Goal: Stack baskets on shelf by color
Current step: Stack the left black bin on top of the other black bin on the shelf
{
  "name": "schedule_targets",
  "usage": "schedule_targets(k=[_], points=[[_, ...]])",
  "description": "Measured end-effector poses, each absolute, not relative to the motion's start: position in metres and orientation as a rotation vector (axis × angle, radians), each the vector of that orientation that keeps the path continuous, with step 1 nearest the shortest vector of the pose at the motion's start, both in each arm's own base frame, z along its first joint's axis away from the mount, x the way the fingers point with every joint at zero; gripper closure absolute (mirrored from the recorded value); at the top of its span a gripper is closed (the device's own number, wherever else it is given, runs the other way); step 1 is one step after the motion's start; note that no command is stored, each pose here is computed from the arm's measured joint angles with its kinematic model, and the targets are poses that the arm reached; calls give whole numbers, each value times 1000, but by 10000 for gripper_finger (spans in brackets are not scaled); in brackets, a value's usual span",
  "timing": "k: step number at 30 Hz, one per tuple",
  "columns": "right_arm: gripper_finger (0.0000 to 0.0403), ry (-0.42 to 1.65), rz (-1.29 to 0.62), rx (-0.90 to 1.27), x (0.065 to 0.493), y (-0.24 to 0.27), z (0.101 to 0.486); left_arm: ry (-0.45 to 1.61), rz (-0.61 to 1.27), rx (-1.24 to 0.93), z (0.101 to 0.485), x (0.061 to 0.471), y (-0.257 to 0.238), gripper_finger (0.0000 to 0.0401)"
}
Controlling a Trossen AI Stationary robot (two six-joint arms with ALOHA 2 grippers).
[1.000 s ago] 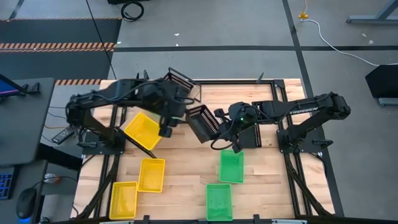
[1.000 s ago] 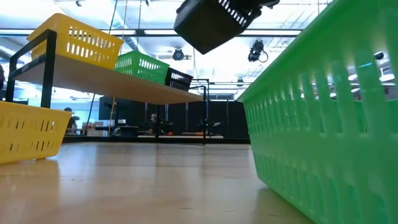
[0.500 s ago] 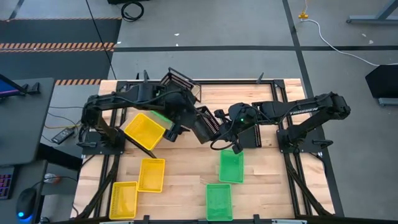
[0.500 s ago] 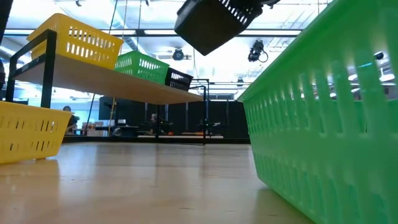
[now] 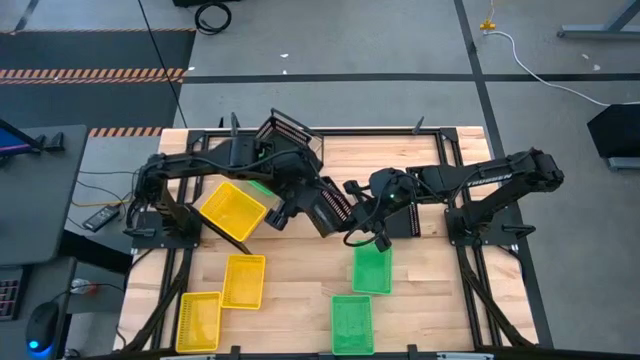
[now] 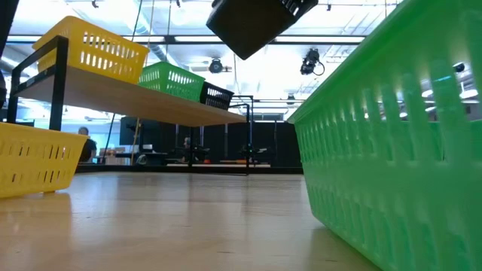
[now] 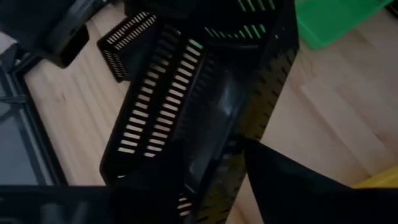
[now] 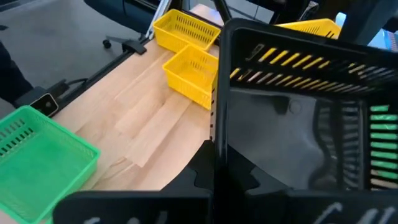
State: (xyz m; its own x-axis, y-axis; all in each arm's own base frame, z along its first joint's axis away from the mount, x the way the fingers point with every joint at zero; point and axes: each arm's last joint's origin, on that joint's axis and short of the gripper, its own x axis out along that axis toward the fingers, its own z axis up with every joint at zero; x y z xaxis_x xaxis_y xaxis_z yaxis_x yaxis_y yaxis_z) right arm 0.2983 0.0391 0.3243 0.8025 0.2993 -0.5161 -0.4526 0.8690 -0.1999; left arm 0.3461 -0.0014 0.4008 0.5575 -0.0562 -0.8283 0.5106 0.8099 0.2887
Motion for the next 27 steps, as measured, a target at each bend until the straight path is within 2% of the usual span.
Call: schedule_targets(k=[6, 9, 10, 20, 27], points=[[391, 494, 402, -325, 299, 39, 324, 946, -365, 539, 399, 345, -1, 327], [372, 486, 375, -296, 299, 39, 326, 954, -360, 538, 398, 345, -1, 381], [363, 489, 362, -278, 300, 38, 326, 955, -359, 539, 398, 345, -1, 388], [249, 374, 212, -250, 303, 36, 339, 987, -349, 558, 399, 341, -7, 391], [212, 427, 193, -202, 301, 36, 337, 1094, -241, 651, 394, 338, 2, 391]])
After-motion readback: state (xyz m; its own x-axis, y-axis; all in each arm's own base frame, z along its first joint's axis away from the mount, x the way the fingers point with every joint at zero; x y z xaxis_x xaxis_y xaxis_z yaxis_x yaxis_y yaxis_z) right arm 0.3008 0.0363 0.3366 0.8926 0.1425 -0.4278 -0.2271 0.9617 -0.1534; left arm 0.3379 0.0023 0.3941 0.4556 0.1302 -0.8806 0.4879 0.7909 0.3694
